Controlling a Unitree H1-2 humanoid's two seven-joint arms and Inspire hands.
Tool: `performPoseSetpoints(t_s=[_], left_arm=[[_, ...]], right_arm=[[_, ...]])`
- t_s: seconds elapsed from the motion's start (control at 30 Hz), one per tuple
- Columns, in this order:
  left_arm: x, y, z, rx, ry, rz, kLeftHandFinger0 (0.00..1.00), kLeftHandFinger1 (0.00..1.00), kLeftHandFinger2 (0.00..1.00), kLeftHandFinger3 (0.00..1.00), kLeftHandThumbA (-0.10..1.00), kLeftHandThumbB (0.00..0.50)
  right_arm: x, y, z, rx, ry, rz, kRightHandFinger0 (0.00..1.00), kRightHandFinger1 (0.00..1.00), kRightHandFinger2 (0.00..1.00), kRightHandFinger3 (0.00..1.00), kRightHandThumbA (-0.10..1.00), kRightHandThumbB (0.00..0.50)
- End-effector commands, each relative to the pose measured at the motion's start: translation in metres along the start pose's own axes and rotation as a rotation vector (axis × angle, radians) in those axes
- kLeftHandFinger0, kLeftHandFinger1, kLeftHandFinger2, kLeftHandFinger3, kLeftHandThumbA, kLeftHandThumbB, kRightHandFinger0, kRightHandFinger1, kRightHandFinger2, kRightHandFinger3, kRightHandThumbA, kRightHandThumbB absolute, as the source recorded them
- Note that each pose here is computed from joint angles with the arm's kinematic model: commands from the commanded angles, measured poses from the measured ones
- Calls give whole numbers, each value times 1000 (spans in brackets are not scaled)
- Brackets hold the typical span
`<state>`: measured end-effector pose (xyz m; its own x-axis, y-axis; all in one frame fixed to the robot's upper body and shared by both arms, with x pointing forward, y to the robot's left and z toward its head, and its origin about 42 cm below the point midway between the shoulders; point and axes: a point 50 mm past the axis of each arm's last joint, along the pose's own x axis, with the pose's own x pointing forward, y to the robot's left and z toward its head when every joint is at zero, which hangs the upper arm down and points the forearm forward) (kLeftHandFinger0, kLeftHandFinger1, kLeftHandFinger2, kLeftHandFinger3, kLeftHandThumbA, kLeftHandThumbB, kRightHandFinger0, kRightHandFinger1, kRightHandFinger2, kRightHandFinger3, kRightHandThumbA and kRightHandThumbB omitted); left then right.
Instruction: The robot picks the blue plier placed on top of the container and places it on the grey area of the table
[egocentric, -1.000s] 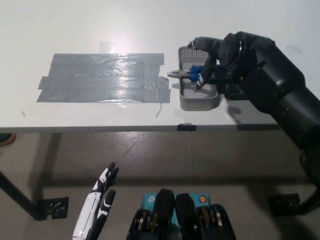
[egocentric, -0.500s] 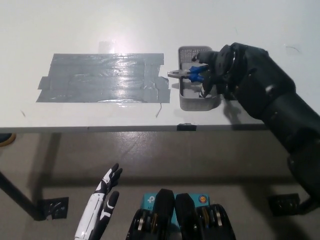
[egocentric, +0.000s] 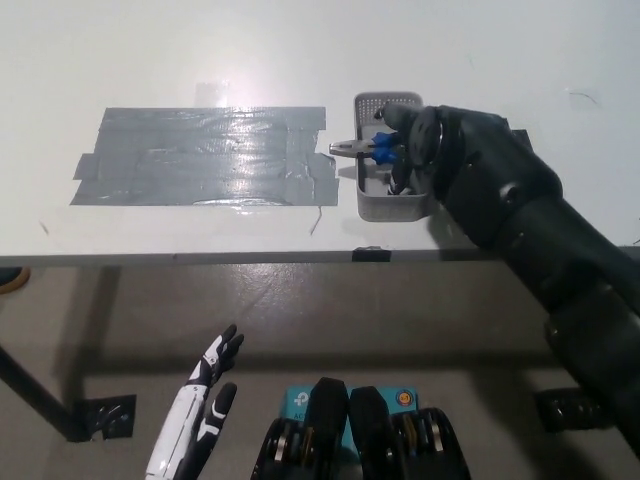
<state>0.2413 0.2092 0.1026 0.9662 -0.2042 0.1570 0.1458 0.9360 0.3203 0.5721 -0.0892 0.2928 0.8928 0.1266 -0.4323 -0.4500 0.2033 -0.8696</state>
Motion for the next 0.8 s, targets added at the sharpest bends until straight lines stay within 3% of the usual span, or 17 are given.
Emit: performPoseSetpoints(t_s=[0.0,0.03,0.07,0.1,0.13,0.2,0.27,0.3,0.33,0.37,0.43,0.5,0.53,0.6,0.63,0.73,0.77], left_arm=[[0,3,9,10,-45,-14,1000,1000,1000,1000,1000,138],[0,3,9,7,-43,-14,1000,1000,1000,1000,1000,143],[1,4,9,0,-44,-15,1000,1000,1000,1000,1000,137],[1,3,9,-5,-47,-14,1000,1000,1000,1000,1000,135],[1,3,10,-7,-47,-13,1000,1000,1000,1000,1000,137],[1,4,10,-7,-51,-14,1000,1000,1000,1000,1000,132],[2,5,10,-6,-51,-14,1000,1000,1000,1000,1000,129],[3,6,10,-13,-52,-13,1000,1000,1000,1000,1000,131],[3,6,10,-16,-53,-14,1000,1000,1000,1000,1000,132],[3,6,10,-19,-55,-16,1000,1000,1000,1000,1000,126],[4,7,10,-23,-58,-21,1000,1000,1000,1000,1000,132],[5,7,9,-23,-57,-24,1000,1000,1000,1000,1000,135],[4,7,9,-34,-52,-27,1000,1000,1000,1000,1000,142],[5,8,9,-33,-56,-25,1000,1000,1000,1000,1000,137],[5,8,8,-34,-58,-25,1000,1000,1000,1000,1000,136],[5,9,8,-31,-62,-25,1000,1000,1000,1000,1000,128],[5,9,8,-28,-63,-26,1000,1000,1000,1000,1000,124]], right_arm=[[-4,-21,19,-91,-69,-156,1000,1000,1000,1000,671,211],[-3,-19,17,-100,-55,-153,1000,1000,1000,1000,587,212],[0,-14,11,-98,-53,-166,1000,1000,1000,1000,417,202],[1,-10,6,-110,-56,-183,759,858,957,1000,176,191],[3,-5,1,-133,-48,-194,512,629,751,1000,33,224],[6,4,-10,-185,-34,-233,362,452,554,831,-71,263],[9,11,-22,-235,-35,-274,268,366,497,688,-100,272],[10,16,-30,-225,-41,-275,107,207,356,667,-100,266],[11,17,-34,-223,-39,-275,111,202,335,682,-100,258],[11,19,-40,-225,-42,-275,4,68,225,657,-100,256],[12,21,-49,-233,-42,-281,0,26,202,631,-100,258],[12,22,-55,-238,-49,-295,0,45,227,606,-81,261],[12,22,-58,-235,-55,-307,0,2,172,597,-99,265],[11,18,-60,-227,-67,-327,0,13,153,555,-100,241],[10,14,-60,-217,-76,-339,33,73,188,527,-100,238],[7,1,-56,-216,-103,-401,49,124,243,563,-100,252],[6,-3,-56,-213,-120,-424,55,127,224,525,-100,254]])
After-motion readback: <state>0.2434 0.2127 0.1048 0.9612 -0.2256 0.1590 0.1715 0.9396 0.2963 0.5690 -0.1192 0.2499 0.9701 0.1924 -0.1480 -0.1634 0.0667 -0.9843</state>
